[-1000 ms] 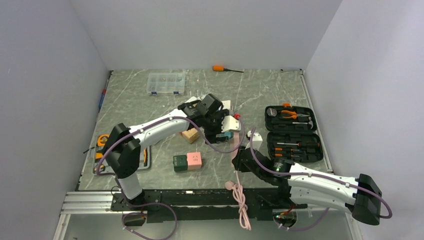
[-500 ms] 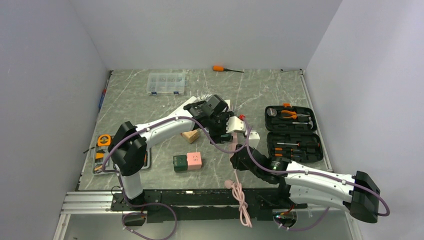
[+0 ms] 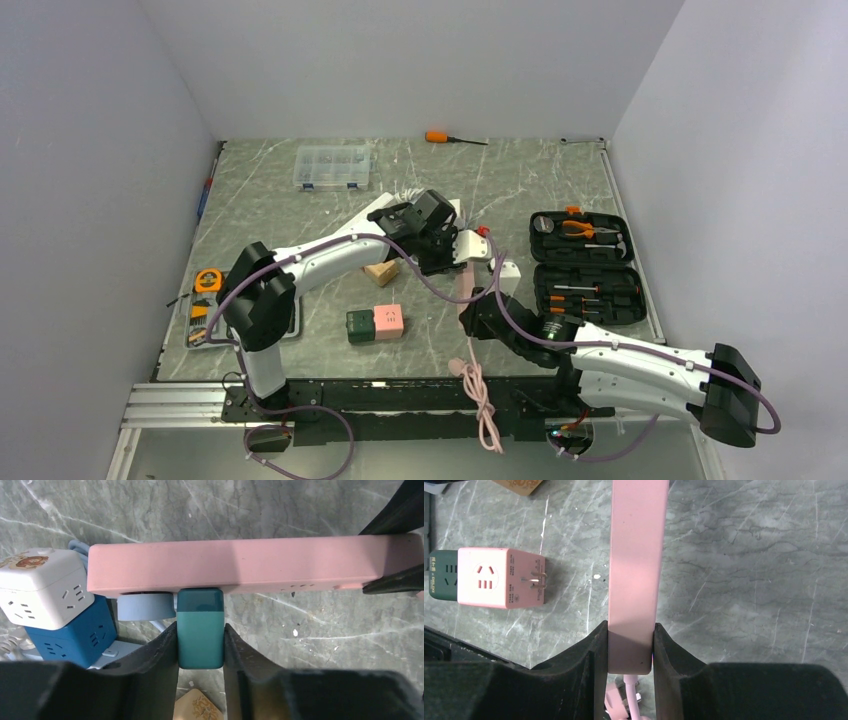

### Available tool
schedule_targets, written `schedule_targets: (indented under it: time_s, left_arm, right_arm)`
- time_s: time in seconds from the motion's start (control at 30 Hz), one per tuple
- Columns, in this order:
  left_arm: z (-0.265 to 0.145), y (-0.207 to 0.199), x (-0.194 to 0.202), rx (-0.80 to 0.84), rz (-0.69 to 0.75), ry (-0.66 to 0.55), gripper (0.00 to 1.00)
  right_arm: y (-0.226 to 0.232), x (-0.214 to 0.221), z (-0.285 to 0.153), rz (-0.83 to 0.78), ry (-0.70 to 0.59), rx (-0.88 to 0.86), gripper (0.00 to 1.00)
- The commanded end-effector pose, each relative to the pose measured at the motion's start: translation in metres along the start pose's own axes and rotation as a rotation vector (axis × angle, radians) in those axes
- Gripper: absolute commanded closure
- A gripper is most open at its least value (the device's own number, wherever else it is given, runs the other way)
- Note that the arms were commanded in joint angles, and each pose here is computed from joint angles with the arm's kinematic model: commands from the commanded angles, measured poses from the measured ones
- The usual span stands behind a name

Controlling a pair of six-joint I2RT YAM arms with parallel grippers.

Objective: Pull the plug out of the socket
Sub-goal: Remove the plug from the socket.

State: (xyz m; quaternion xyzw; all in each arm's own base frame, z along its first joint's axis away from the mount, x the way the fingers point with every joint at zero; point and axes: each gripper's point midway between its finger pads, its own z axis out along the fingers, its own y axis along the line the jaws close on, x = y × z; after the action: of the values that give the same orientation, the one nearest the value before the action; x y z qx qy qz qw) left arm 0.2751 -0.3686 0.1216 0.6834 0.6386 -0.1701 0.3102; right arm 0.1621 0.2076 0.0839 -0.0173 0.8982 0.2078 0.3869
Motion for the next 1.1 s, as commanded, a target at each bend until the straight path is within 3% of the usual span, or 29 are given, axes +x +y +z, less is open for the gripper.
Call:
schedule_targets:
  time_s: [0.0,0.13,0.17,0.23,0.3,0.33,0.47,0.77,0.87,1.07]
  left_arm:
    - [0.0,0.012,-0.017,-0.038,-0.004,-0.049,0.71]
    - [-0.007,0.012,-0.025,-0.03,-0.015,-0.066,0.89]
    - [-0.008,0.011,-0.026,-0.028,-0.017,-0.069,0.91]
    - [-0.011,0.009,-0.027,-0.026,-0.024,-0.076,0.93]
    - [-0.014,0.007,-0.028,-0.026,-0.021,-0.081,0.93]
    - [-0.014,0.007,-0.028,-0.027,-0.02,-0.082,0.94]
    - [-0.017,0.006,-0.029,-0.025,-0.011,-0.084,0.96]
    - [-0.021,0.002,-0.028,-0.019,0.002,-0.082,0.98]
    - [-0.023,0.0,-0.03,-0.016,0.001,-0.085,0.98]
    - [-0.027,-0.001,-0.031,-0.012,0.002,-0.086,0.98]
  right_arm:
    - [0.053,-0.04,-0.012,0.078,-0.123,-0.212,1.0]
    - [0.048,-0.035,-0.01,0.111,-0.13,-0.216,0.99]
    - [0.046,-0.036,-0.01,0.122,-0.135,-0.218,0.95]
    - [0.045,-0.038,-0.011,0.145,-0.15,-0.228,0.78]
    - [0.041,-0.04,-0.01,0.17,-0.167,-0.229,0.46]
    - [0.04,-0.041,-0.009,0.182,-0.174,-0.23,0.37]
    - [0.034,-0.045,-0.003,0.197,-0.184,-0.224,0.26]
    - [0.024,-0.051,0.024,0.162,-0.152,-0.186,0.27]
    - [0.019,-0.057,0.035,0.157,-0.159,-0.168,0.33]
    - [0.02,-0.068,0.052,0.158,-0.171,-0.161,0.54]
